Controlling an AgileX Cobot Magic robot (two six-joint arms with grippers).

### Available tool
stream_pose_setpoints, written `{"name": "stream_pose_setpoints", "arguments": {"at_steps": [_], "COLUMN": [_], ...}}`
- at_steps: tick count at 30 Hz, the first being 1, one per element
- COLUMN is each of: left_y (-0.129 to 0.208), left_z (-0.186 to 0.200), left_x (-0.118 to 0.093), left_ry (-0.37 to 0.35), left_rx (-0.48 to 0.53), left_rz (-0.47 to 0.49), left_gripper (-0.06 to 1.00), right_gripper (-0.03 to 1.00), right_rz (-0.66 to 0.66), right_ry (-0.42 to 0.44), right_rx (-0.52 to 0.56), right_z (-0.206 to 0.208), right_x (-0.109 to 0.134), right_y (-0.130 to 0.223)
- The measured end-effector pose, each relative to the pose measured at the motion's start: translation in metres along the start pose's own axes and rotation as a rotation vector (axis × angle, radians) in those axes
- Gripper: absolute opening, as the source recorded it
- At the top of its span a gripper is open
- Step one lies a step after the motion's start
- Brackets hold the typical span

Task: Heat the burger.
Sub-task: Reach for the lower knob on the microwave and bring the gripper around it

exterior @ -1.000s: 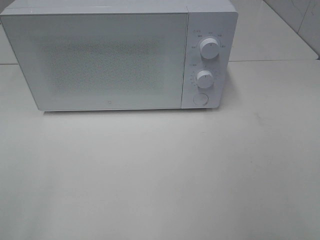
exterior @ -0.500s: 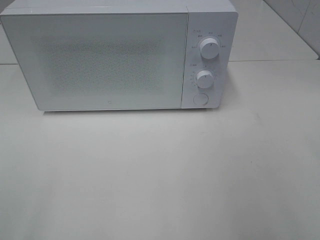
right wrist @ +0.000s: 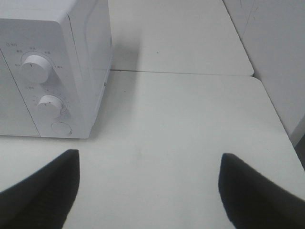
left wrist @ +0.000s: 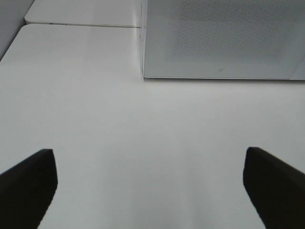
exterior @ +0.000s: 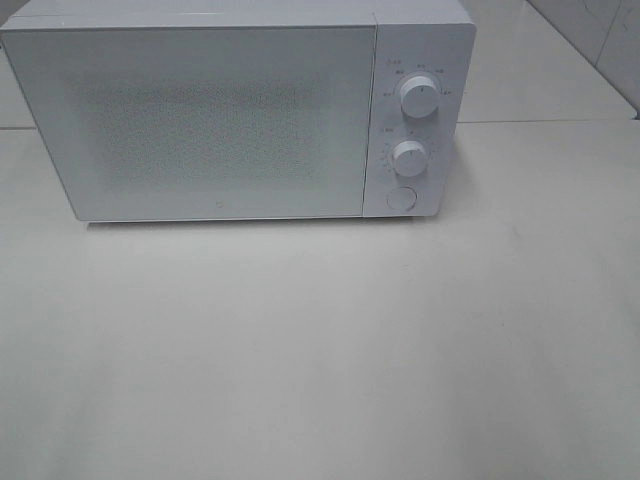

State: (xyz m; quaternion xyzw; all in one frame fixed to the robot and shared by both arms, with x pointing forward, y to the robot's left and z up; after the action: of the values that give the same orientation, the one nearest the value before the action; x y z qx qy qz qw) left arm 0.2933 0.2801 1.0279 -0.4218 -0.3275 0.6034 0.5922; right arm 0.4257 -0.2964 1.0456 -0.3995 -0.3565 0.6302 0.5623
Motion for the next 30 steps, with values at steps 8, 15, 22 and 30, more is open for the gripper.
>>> {"name": "stream_pose_setpoints", "arguments": {"at_steps": [8,15,22,30], "left_y": [0.0,0.0,0.0,0.0], "left_z": [0.0,0.0,0.0,0.0], "left_x": [0.0,0.0,0.0,0.0], "left_ry": [0.0,0.0,0.0,0.0], "left_rx": [0.0,0.0,0.0,0.0], "left_rz": [0.0,0.0,0.0,0.0], "left_gripper": [0.98,0.98,0.98,0.98], "right_gripper": [0.76,0.76,0.76,0.76], "right_rz": [0.003,-0.003,-0.003,-0.01], "right_ry": [-0.012,-0.025,-0.046,-0.067], "right_rx": [-0.039,-0.074,-0.122,-0.232], "right_z": [-0.024,-0.045,-0.064,-0.076], "right_x": [0.003,0.006,0.013,0.019], "right_y": [-0.011,-0.01,0.008,0.015]}}
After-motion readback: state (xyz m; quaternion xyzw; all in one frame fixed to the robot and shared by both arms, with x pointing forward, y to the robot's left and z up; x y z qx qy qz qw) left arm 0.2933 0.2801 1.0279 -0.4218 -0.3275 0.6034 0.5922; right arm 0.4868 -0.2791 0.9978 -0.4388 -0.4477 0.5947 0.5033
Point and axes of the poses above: a point on each arm's last joint axis where the gripper is mounted, z pointing back along that axis away from the gripper, x along the wrist's bending axis when the last joint is at zero, y = z × x, the point moved 7 cm from there along -z, pointing out along that axis toward the gripper, and after that the axes turned 4 degrees about z, right-handed, at the moved point
